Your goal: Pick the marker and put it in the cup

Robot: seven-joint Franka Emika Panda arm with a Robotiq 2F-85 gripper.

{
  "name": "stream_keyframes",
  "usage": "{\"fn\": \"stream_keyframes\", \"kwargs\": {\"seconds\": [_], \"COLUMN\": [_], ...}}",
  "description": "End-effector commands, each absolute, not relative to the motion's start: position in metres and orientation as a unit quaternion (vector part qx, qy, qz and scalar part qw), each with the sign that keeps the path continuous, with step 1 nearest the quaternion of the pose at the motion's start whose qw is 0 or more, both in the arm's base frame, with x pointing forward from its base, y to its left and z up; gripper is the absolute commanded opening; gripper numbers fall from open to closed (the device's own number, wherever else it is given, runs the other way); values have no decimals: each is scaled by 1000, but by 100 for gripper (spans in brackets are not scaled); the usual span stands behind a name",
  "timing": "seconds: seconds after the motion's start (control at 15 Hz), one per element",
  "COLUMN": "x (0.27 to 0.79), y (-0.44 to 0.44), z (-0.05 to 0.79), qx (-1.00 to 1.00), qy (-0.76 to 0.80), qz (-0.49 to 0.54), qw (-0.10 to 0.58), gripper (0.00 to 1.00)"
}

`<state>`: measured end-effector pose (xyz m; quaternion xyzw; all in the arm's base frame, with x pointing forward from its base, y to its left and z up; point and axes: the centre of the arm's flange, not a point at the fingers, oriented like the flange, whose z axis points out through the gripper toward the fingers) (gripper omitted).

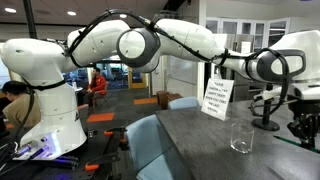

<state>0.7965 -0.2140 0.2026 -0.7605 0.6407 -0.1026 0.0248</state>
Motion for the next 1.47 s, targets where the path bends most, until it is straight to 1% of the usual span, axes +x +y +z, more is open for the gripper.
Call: {"fn": "stream_keyframes", "kwargs": {"seconds": [0.0, 0.47, 0.8, 1.13, 1.4], "x": [790, 773, 758, 745, 734], "y": [-210, -168, -142, -122, -114], "z": [226, 263, 273, 279, 297], "qx": [-792, -866, -889, -906, -921], "qy": [597, 470, 396, 334, 291], "qz": [-128, -170, -222, -251, -252], "qw": [8, -33, -64, -60, -54], "gripper": [3, 3, 3, 3, 3]}}
